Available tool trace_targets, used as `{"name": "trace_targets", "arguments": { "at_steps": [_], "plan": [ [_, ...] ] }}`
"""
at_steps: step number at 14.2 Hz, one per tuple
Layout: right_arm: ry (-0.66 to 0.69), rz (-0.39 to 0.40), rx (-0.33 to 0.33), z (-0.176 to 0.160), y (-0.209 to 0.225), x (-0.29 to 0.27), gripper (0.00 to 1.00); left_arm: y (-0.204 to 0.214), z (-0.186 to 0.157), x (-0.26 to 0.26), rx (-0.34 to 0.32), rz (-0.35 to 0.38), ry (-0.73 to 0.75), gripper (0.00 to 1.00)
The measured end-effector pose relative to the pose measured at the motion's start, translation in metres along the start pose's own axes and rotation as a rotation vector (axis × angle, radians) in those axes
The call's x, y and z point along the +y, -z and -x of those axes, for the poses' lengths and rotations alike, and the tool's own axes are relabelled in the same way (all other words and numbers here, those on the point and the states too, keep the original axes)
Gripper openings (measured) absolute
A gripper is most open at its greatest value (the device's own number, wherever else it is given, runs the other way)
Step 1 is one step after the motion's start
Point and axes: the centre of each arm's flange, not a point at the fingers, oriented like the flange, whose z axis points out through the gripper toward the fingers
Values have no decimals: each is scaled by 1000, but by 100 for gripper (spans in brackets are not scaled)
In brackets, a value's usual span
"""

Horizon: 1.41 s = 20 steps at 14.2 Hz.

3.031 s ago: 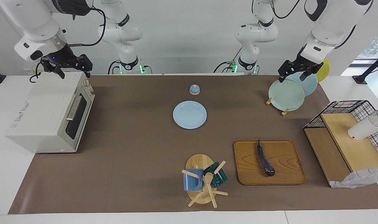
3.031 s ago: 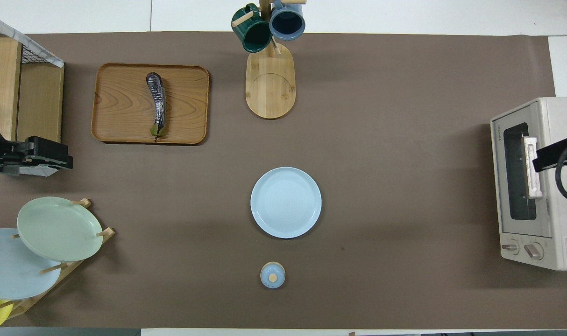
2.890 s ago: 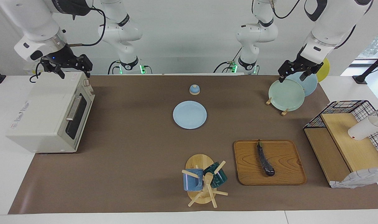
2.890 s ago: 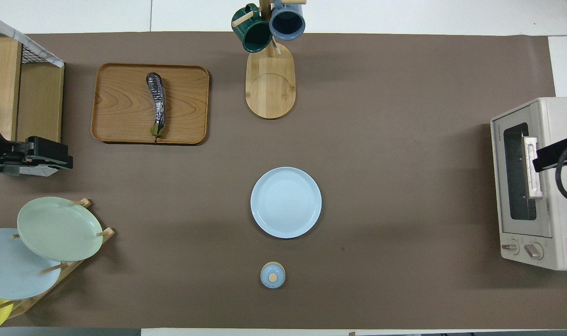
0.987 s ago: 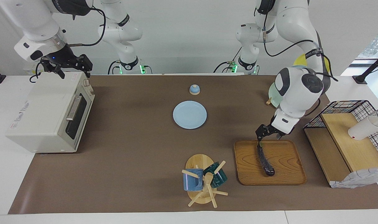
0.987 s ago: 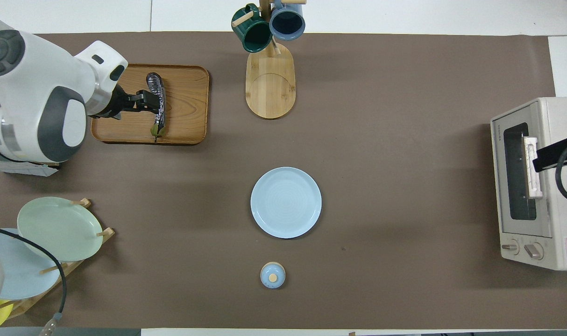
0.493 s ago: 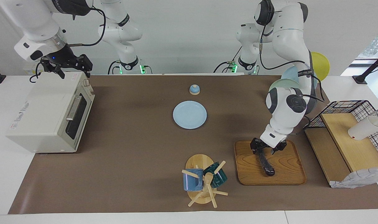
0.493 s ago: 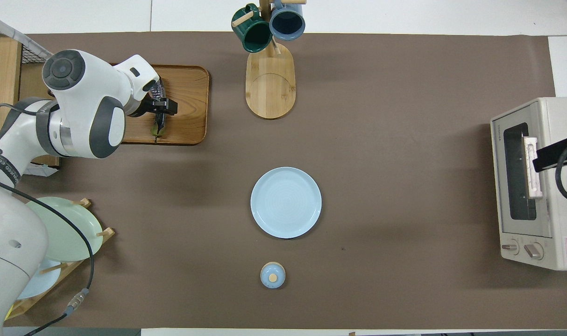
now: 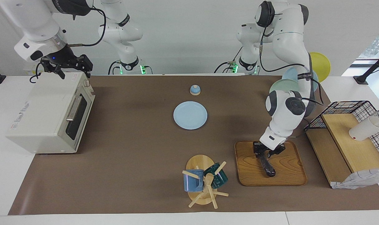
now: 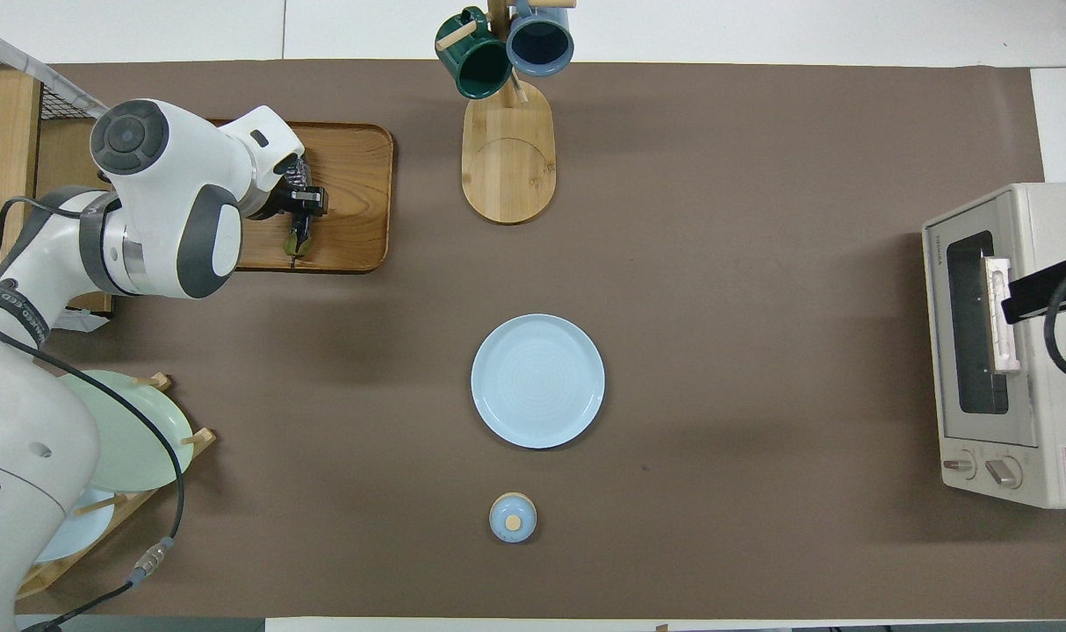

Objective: Put eggplant into oven
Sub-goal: 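Close the left gripper on the eggplant stem and lift it, then carry the eggplant with the left gripper onto the blue plate and release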

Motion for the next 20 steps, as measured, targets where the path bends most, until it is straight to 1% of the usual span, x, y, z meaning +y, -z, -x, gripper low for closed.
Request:
{"name": "trace_targets", "arguments": {
  "at_steps": [1, 2, 3, 6, 8, 10, 12, 14, 16, 18, 19, 20],
  "plan": [
    [0, 0, 0, 0, 0, 0, 100, 0, 0, 0, 0, 0, 0, 43],
    [0, 0, 0, 0, 0, 0, 100, 0, 0, 0, 0, 0, -1, 28],
    [0, 0, 0, 0, 0, 0, 100, 0, 0, 0, 0, 0, -2, 24],
    [0, 0, 0, 0, 0, 0, 100, 5, -1, 0, -10, -1, -2, 24],
    [0, 0, 0, 0, 0, 0, 100, 22, -2, 0, -28, 2, 4, 24],
    [0, 0, 0, 0, 0, 0, 100, 55, -1, 4, -52, 33, 27, 24],
    [0, 0, 0, 0, 0, 0, 100, 98, 9, 16, -92, 56, 50, 24],
    [0, 0, 0, 0, 0, 0, 100, 140, 26, 56, -128, 56, 93, 24],
    [0, 0, 0, 0, 0, 0, 100, 170, 49, 114, -155, 54, 128, 24],
    [0, 0, 0, 0, 0, 0, 100, 179, 78, 172, -174, 56, 136, 24],
    [0, 0, 0, 0, 0, 0, 100, 176, 95, 200, -183, 52, 138, 24],
    [0, 0, 0, 0, 0, 0, 100, 169, 110, 226, -173, 56, 145, 24]
  ]
}}
